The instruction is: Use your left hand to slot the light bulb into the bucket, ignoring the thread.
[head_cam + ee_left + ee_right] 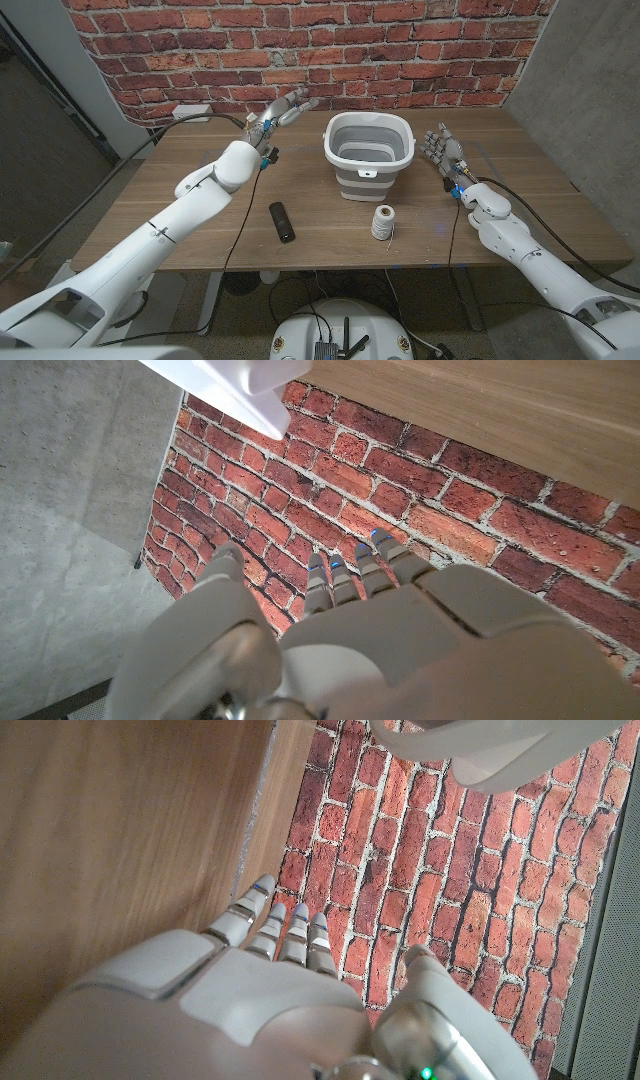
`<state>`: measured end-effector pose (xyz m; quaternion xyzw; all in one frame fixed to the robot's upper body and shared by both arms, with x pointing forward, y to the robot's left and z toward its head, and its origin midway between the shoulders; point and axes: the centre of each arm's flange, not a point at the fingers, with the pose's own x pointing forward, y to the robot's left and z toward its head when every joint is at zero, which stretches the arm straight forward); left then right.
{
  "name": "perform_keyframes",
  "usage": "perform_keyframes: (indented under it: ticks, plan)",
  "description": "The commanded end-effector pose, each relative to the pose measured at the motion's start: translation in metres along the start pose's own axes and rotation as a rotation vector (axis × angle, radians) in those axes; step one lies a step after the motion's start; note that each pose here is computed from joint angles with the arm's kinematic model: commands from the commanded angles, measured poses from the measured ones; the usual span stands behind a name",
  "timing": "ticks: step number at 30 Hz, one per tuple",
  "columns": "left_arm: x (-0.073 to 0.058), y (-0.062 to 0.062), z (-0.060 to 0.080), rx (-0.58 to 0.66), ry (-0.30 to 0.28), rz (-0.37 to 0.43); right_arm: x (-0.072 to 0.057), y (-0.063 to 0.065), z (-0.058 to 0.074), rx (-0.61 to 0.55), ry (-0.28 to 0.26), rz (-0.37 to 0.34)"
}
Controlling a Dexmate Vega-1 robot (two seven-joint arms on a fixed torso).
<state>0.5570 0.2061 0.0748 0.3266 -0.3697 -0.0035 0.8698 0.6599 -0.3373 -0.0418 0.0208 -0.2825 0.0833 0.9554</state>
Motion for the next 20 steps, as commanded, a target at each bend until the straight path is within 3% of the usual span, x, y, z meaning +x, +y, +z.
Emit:
perform_keyframes:
  ticks: [1, 11, 20]
  plan:
    - [-0.022, -0.01, -0.037, -0.14, 0.061, 0.118, 0.001, 0.0, -0.005, 0.006, -0.016, 0.012]
    - [-0.03, -0.017, -0.067, -0.303, 0.083, 0.204, 0.003, 0.002, -0.005, -0.004, -0.011, 0.015]
    - [-0.034, -0.022, -0.091, -0.402, 0.13, 0.225, 0.004, 0.008, -0.007, -0.008, 0.0, 0.009]
